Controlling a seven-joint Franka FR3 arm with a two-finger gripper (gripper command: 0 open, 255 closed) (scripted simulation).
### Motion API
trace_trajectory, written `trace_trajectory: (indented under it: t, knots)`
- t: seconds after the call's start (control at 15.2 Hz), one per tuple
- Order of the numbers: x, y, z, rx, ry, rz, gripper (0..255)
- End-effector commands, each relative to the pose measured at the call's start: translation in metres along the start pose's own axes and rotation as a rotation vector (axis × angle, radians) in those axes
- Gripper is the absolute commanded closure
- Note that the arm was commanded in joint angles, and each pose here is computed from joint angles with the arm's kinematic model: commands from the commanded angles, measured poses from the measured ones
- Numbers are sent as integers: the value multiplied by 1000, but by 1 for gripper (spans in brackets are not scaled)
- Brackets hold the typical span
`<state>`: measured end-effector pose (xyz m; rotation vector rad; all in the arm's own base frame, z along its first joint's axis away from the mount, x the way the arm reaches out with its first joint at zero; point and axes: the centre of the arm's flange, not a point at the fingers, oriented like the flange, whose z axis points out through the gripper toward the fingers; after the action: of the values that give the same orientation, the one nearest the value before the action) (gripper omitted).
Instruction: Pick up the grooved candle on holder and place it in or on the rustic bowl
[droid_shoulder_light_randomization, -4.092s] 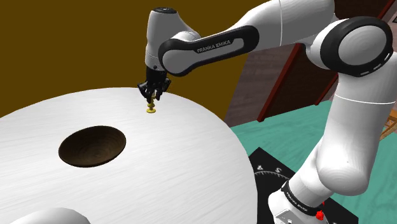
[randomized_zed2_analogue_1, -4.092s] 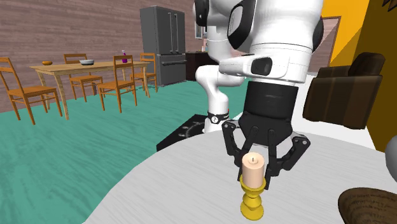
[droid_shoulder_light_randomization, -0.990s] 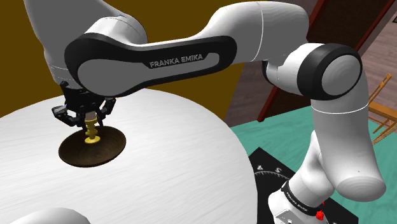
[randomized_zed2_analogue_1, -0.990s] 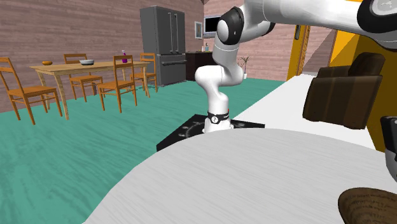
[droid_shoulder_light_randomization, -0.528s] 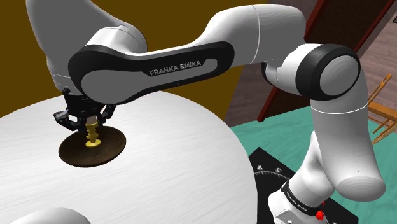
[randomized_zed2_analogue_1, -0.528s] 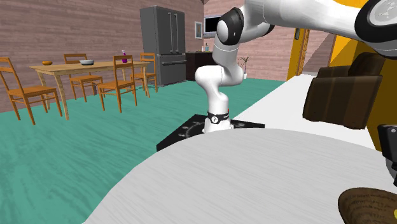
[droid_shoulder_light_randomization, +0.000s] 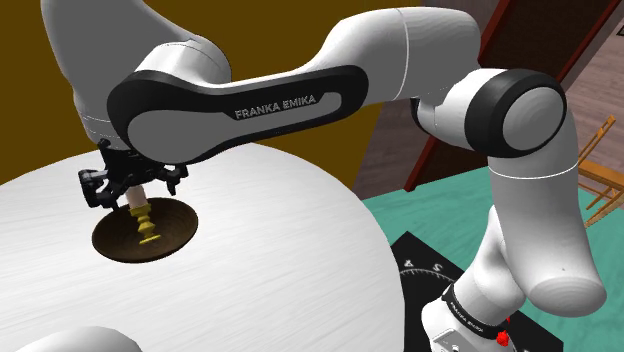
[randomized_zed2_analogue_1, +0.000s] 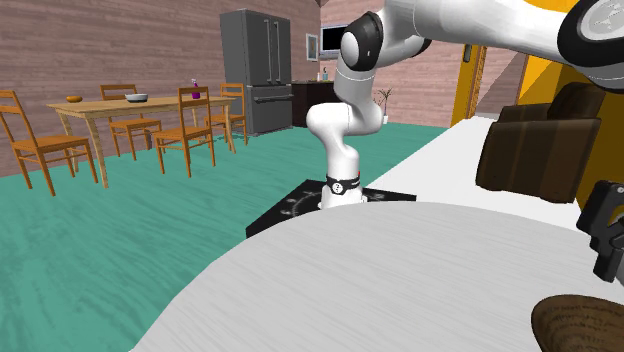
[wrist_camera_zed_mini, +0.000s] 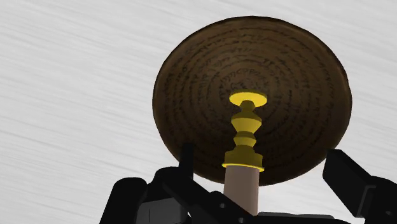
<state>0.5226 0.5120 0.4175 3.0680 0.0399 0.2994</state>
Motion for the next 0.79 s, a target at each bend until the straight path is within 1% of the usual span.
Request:
trace_trajectory:
  t: [0.0,0.26,0.73]
  knots:
    - [0,0,0,0,0,0,0]
    - [0,0,-50,0,0,0,0]
    - [0,0,-50,0,0,0,0]
